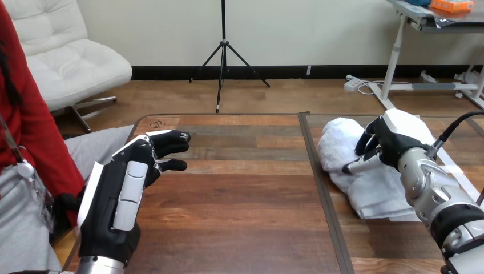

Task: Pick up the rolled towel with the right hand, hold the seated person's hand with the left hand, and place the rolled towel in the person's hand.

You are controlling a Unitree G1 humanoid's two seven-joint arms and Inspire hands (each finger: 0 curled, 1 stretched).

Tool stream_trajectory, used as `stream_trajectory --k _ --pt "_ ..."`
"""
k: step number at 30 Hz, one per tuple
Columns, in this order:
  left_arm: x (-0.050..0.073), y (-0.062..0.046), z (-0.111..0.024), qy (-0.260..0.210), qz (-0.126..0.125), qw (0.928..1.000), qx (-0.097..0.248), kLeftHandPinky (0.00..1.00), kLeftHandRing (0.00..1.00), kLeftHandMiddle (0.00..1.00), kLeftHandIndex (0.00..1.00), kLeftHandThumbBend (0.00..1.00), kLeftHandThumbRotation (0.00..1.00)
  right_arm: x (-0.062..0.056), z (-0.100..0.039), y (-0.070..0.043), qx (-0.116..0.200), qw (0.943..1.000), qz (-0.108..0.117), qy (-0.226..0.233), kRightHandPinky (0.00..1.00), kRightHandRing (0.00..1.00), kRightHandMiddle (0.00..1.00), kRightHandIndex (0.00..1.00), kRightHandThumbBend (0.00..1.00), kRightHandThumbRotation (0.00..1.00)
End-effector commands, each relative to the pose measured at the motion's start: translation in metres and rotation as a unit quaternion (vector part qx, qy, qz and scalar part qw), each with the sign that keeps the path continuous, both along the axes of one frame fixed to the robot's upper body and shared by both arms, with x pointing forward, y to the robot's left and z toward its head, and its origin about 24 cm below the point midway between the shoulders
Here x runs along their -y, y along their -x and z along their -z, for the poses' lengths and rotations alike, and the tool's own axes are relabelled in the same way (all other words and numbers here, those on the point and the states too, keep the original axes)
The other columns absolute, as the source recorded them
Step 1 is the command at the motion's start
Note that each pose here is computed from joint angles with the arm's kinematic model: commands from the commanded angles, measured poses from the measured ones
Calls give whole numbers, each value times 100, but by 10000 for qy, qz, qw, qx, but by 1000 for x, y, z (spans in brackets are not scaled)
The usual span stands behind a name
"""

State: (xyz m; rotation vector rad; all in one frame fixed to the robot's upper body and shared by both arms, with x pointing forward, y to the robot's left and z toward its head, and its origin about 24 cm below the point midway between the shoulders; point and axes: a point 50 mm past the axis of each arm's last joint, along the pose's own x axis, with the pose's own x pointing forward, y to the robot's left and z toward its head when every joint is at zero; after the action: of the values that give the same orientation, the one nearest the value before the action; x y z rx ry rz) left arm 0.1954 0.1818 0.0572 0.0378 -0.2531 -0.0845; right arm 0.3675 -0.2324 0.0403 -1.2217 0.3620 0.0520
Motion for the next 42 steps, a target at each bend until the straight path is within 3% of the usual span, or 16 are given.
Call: stream_trajectory --k 1,15,23,35,42 --pt "-1 -4 -18 12 -5 9989 460 64 74 72 61 68 100 -3 47 29 -866 9962 -28 -95 42 50 53 46 76 0" --pt "-2 -4 -18 6 13 9988 488 64 74 72 60 66 100 -3 43 26 -926 9955 12 -186 44 53 55 46 78 0" --pt "-3 -4 -18 -2 16 9988 489 64 74 72 60 66 100 -3 38 21 -1085 9940 29 -141 43 52 56 49 86 4" --pt "-3 -4 -17 -54 11 9989 472 64 74 72 59 65 100 -4 18 7 -1422 9898 -5 86 47 60 66 65 93 23" --pt "-3 -4 -16 -89 26 9990 430 64 74 72 59 67 100 -6 -4 -6 -1572 9875 -24 118 53 66 73 72 92 28"
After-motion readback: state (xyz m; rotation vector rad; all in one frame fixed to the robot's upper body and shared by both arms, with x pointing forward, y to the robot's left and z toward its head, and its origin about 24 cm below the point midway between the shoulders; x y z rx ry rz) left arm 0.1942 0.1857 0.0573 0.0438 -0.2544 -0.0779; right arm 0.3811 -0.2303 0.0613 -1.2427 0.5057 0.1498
